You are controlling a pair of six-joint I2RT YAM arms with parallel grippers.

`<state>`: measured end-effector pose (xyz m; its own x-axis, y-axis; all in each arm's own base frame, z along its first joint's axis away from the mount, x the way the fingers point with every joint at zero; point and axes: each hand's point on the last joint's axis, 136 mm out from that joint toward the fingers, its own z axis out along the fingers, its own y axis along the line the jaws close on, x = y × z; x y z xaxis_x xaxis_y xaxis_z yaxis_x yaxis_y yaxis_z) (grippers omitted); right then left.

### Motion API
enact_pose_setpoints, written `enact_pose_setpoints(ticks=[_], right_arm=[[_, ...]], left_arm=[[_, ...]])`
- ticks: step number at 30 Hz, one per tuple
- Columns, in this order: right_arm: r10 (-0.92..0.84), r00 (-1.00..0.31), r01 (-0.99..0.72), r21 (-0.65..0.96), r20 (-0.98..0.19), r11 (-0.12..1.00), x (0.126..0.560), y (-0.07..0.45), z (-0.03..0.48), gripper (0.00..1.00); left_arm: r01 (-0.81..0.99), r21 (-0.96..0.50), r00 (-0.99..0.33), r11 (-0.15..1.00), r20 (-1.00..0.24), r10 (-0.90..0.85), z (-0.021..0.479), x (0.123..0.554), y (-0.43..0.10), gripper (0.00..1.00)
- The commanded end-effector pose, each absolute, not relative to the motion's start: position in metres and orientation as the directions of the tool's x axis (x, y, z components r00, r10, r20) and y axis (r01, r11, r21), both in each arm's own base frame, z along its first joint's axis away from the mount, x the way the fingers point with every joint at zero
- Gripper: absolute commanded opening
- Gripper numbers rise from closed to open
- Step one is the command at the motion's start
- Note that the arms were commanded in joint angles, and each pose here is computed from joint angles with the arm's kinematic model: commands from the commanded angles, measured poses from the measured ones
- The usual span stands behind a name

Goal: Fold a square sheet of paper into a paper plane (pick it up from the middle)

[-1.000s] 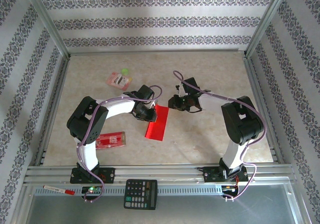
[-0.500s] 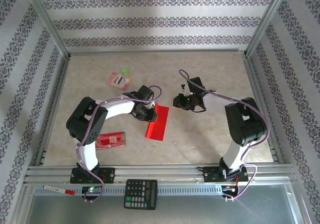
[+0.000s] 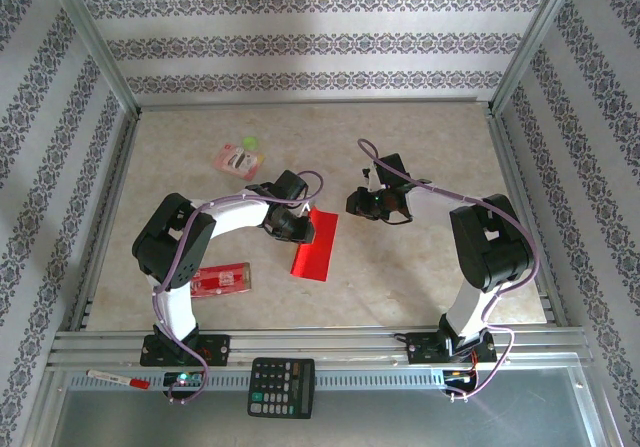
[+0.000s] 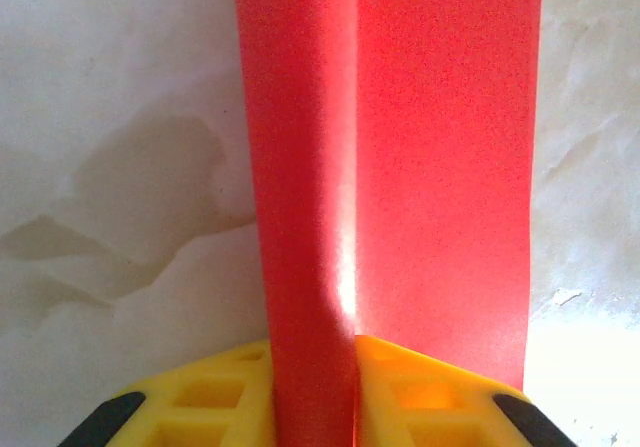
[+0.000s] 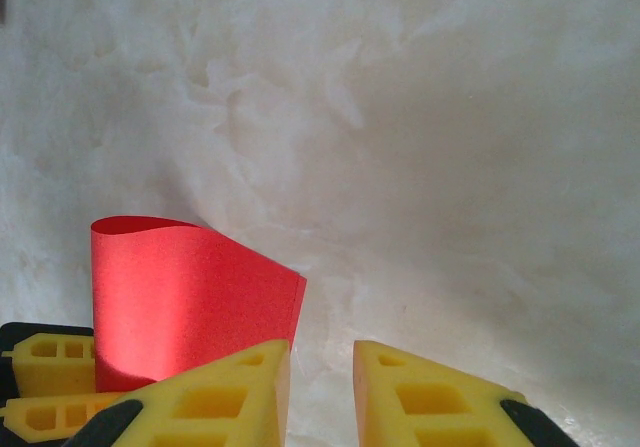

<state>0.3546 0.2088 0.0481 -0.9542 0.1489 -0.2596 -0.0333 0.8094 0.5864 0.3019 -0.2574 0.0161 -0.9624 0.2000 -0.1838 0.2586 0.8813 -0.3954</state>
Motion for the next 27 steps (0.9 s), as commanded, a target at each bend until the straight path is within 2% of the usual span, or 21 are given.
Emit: enact_pose_setpoints(ticks=[1,11,16,27], right_arm=[[0.127,-0.958,-0.052,0.59,-0.258,0.806,0.347,0.211,0.05,0.24],[0.107,-0.967,-0.06,0.614,-0.231,0.787,0.338,0.225,0.048,0.24],[0.106,-0.975,-0.057,0.685,-0.194,0.726,0.321,0.246,0.055,0.22],[0.096,-0.987,-0.024,0.718,-0.125,0.695,0.287,0.27,0.047,0.19]], left_arm=[[0.201,-0.227,-0.979,0.953,-0.026,0.201,-0.023,0.271,-0.211,0.24],[0.208,-0.218,-0.978,0.954,-0.015,0.21,-0.027,0.27,-0.209,0.23],[0.208,-0.217,-0.978,0.954,-0.015,0.21,-0.026,0.271,-0.209,0.22],[0.206,-0.222,-0.978,0.953,-0.017,0.208,-0.026,0.271,-0.21,0.21]])
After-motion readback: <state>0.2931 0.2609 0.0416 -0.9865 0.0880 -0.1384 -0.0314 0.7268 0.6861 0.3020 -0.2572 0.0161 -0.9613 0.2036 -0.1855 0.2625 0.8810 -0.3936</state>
